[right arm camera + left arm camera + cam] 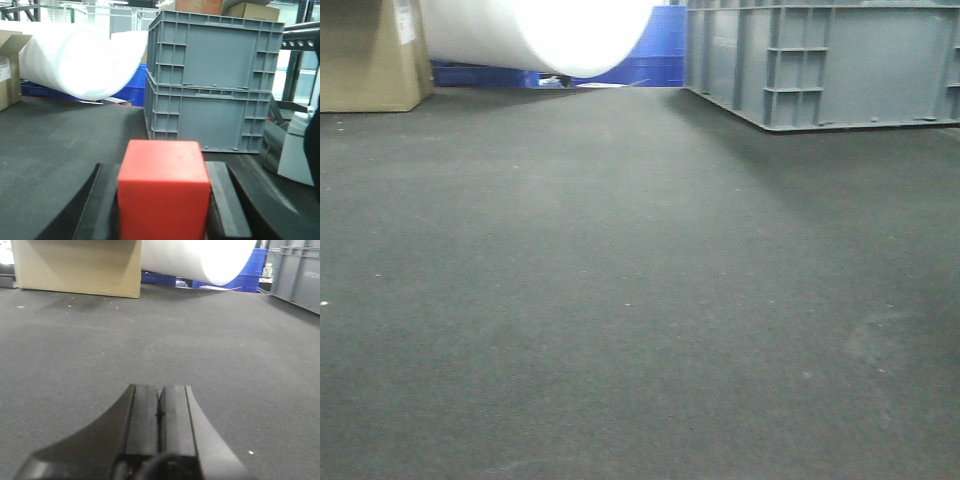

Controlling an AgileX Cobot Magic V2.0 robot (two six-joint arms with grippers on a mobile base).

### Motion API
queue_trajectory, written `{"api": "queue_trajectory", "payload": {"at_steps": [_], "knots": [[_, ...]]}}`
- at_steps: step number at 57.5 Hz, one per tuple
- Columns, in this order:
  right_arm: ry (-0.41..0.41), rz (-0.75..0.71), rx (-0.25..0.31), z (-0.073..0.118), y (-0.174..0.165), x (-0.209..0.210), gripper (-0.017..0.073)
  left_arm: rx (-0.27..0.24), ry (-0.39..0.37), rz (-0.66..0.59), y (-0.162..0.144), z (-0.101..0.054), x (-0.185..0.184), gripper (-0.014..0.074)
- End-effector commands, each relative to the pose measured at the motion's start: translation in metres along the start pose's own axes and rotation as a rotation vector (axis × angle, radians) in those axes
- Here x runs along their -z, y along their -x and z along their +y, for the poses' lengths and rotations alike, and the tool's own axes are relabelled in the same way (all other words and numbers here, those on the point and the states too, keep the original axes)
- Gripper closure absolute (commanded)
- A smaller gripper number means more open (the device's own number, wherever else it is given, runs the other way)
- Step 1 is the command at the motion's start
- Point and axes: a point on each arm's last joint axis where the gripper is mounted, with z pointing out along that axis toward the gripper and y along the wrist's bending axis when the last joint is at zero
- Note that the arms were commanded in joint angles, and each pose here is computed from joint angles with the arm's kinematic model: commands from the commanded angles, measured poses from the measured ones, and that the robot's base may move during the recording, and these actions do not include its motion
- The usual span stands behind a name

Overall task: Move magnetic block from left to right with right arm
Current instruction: 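Stop the base at the table near the grey crates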

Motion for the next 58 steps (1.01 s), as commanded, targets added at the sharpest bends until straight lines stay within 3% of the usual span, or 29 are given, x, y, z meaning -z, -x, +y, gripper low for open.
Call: {"api": "queue_trajectory", "payload": {"at_steps": [1,58], "knots": [[-0.012,-0.104,0.007,-0.0007,0.0165,0.0005,0.0283,0.011,-0.008,-0.084,0.0054,-0.0003,0.0008,0.072],[-0.007,-0.079,-0.006,-0.0003,0.0147,0.0005,0.0283,0.011,-0.008,-0.084,0.0054,-0.0003,0.0008,0.072]]}}
